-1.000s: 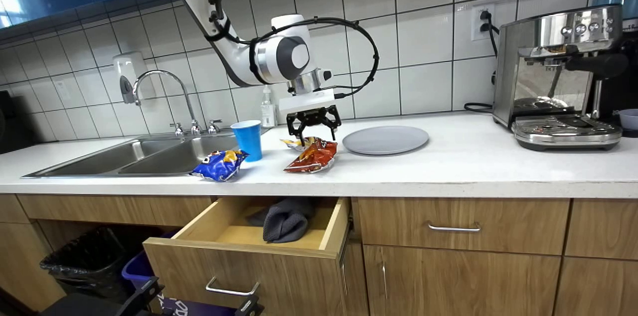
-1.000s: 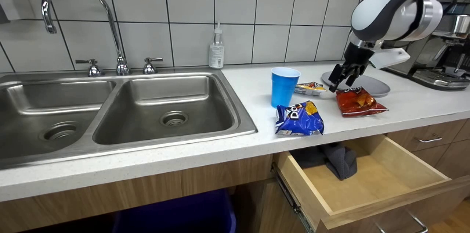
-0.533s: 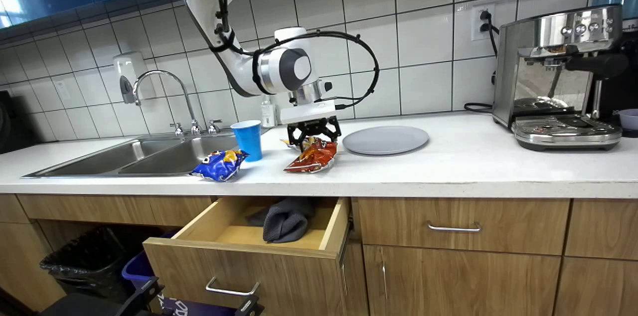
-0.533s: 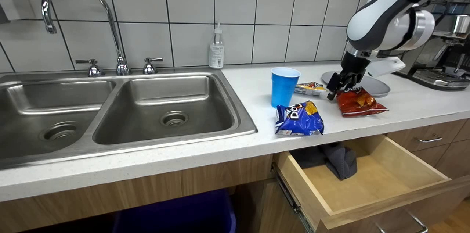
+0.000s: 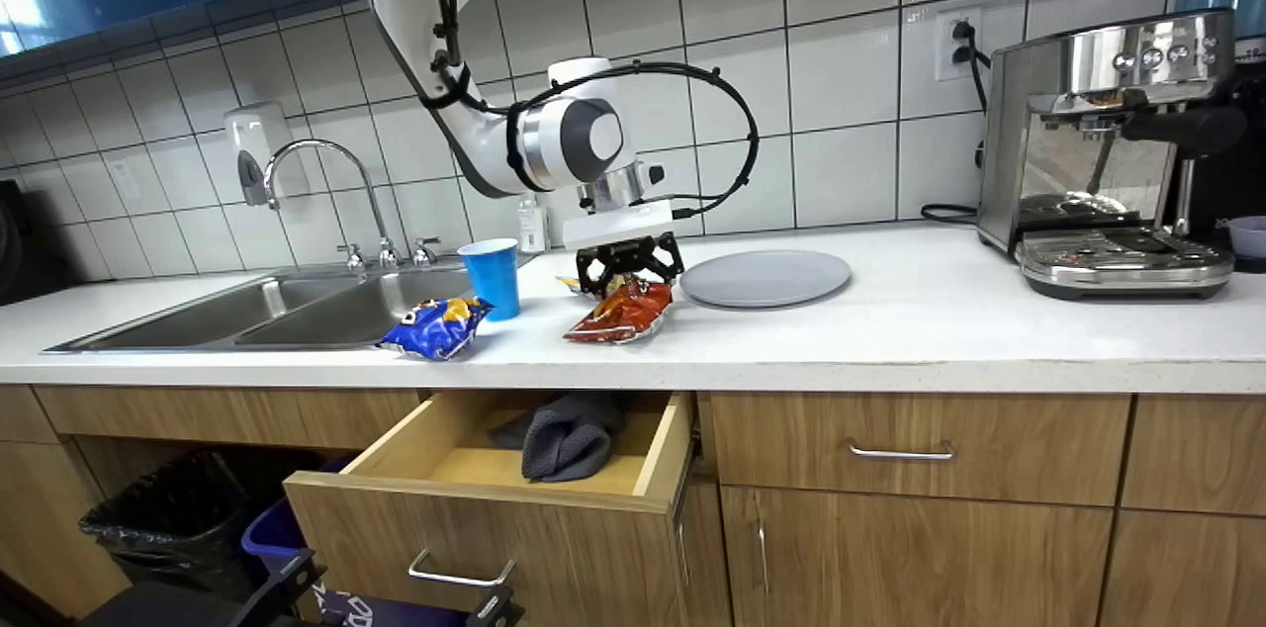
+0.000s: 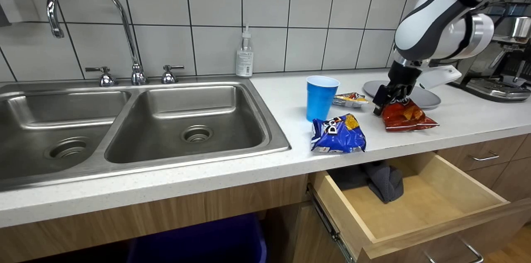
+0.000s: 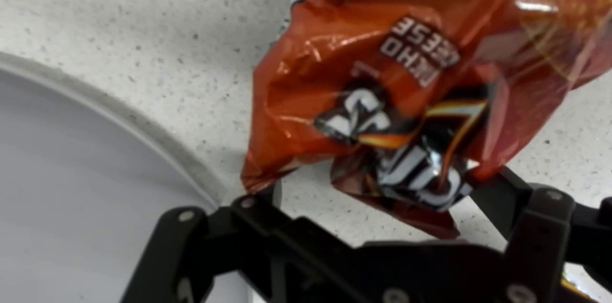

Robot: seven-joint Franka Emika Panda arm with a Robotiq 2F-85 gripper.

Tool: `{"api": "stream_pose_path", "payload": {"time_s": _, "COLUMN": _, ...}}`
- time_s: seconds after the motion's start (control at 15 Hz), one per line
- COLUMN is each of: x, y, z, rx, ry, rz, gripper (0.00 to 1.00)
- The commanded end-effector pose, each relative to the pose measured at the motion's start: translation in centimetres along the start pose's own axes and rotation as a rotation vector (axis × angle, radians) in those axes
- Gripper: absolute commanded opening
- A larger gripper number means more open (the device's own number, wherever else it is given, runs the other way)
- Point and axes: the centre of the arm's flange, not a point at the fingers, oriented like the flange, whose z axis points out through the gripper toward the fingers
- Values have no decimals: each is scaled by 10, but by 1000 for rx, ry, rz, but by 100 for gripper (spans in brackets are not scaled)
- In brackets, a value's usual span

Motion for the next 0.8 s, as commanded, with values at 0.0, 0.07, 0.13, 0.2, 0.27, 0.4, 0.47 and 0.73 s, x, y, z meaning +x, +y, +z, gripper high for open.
{"api": "stream_pose_path", "payload": {"time_s": 0.0, "x": -15, "y": -3, "z": -16, "rx": -19, "ry": -40, "rz": -8, "gripper": 100}}
{"api": "stream_pose_path", "payload": {"time_s": 0.07, "x": -17, "y": -4, "z": -16, "rx": -16, "ry": -44, "rz": -12, "gripper": 100}}
{"api": "stream_pose_path", "payload": {"time_s": 0.13, "x": -20, "y": -5, "z": -16, "rx": -15, "ry": -49, "rz": -13, "gripper": 100}}
{"api": "stream_pose_path", "payload": {"time_s": 0.2, "x": -23, "y": -6, "z": -15, "rx": -13, "ry": -54, "rz": -14, "gripper": 100}}
{"api": "stream_pose_path", "payload": {"time_s": 0.27, "x": -25, "y": -8, "z": -15, "rx": -11, "ry": -59, "rz": -13, "gripper": 100}}
{"api": "stream_pose_path", "payload": {"time_s": 0.4, "x": -32, "y": -12, "z": -13, "rx": -4, "ry": -68, "rz": -10, "gripper": 100}}
{"api": "stream_pose_path", "payload": {"time_s": 0.47, "x": -35, "y": -13, "z": -10, "rx": -1, "ry": -72, "rz": -4, "gripper": 100}}
{"api": "stream_pose_path", "payload": {"time_s": 0.73, "x": -45, "y": -17, "z": -13, "rx": -1, "ry": -82, "rz": 20, "gripper": 100}}
